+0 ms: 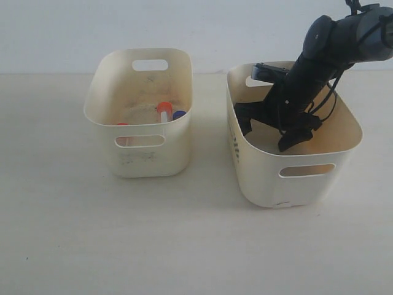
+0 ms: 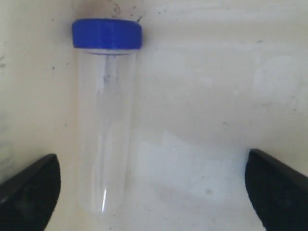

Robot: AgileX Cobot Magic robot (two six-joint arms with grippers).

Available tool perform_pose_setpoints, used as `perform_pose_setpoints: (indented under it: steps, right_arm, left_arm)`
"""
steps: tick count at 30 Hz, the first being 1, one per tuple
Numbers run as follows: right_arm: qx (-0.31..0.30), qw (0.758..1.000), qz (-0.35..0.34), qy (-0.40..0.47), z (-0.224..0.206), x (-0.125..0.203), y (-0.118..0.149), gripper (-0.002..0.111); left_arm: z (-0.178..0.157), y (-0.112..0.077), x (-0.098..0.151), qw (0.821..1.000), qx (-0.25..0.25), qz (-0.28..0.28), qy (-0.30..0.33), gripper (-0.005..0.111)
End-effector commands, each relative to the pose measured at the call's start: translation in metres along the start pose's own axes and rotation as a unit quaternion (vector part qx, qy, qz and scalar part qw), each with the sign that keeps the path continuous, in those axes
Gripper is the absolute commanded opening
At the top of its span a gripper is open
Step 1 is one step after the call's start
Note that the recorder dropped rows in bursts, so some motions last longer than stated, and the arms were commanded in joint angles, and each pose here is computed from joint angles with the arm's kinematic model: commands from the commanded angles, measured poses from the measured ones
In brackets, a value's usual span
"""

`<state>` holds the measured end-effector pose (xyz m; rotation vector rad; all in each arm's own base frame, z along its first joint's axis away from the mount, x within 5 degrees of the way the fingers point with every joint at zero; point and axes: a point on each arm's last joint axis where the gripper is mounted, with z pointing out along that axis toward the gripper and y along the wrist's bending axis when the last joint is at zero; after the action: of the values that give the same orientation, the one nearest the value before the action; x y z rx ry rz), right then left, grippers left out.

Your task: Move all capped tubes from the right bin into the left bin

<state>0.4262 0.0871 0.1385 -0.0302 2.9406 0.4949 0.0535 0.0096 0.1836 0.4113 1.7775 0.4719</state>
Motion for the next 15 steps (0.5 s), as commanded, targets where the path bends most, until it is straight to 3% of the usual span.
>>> perform_pose_setpoints:
  steps: [1, 15]
  right_arm:
    - [0.000, 1.000, -0.013, -0.001, -0.002, -0.001, 0.001, 0.099]
    - [0.004, 1.000, -0.005, 0.011, 0.016, 0.001, -0.005, 0.098]
  left_arm:
    - [0.000, 0.001, -0.001, 1.000, 0.000, -0.001, -0.003, 0.004]
    - [0.000, 0.001, -0.001, 1.000, 0.000, -0.001, -0.003, 0.004]
